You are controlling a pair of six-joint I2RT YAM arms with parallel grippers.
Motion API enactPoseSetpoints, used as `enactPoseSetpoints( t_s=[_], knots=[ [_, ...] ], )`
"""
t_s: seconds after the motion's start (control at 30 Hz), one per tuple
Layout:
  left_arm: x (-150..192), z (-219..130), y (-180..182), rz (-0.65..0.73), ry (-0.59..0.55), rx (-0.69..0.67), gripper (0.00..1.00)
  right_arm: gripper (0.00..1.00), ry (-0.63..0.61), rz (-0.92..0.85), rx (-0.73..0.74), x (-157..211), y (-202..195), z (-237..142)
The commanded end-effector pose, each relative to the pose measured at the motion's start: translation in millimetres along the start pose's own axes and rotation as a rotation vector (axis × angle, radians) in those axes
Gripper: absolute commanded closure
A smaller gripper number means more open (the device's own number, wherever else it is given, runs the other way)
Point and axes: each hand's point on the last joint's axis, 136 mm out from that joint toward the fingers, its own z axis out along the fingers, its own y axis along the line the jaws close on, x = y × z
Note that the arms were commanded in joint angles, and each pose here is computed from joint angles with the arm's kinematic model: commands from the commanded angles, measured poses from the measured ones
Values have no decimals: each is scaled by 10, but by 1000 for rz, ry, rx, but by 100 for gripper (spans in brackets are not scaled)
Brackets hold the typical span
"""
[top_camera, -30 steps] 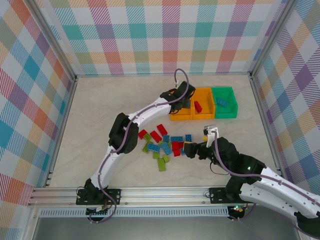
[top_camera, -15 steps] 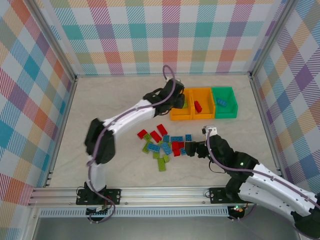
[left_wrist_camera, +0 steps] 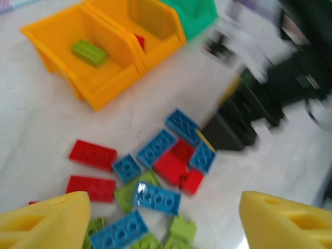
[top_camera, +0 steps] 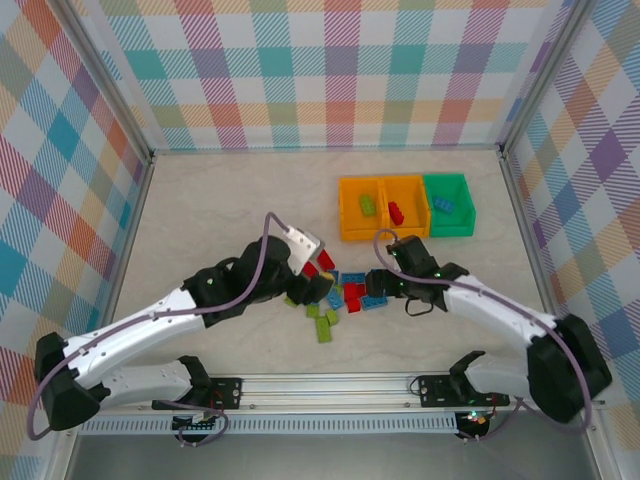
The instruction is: Sort the legos into containers by color
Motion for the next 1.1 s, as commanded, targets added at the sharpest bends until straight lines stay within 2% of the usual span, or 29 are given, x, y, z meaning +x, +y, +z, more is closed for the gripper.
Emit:
enactPoseSetpoints(
  t_s=[0.0, 0.1, 0.2, 0.23, 0.43, 0.53, 0.63, 0.73, 0.87, 1.07],
  knots=[
    [171, -129, -71, 63, 18, 13, 15, 20, -22, -22, -20, -253, 68, 160],
    [294, -99, 44, 38, -8, -40, 7, 30, -7, -3, 5, -280, 8, 308],
    [445, -34, 50, 16, -31, -29, 2, 36, 3, 3, 26, -249, -52, 409],
    [393, -23, 34, 7, -68, -20, 0, 37, 9, 6, 33, -239, -72, 436],
    [344, 25, -75, 65, -114, 39, 0, 46, 72, 21, 42, -129, -103, 602],
    [441, 71, -166, 118, -139, 97, 0, 54, 79, 43, 68, -65, -177, 651],
    [572, 121, -170, 111, -147, 111, 0, 64, 70, 49, 97, -67, -240, 602],
    [642, 118, -167, 107, -138, 116, 0, 70, -2, 43, 130, -204, -292, 395],
    [644, 77, -68, 104, -192, 68, 0, 73, -196, 95, 130, -603, -404, -63],
    [651, 34, 100, 113, -223, -24, 0, 75, -454, 296, 109, -1315, -989, -671]
  ],
)
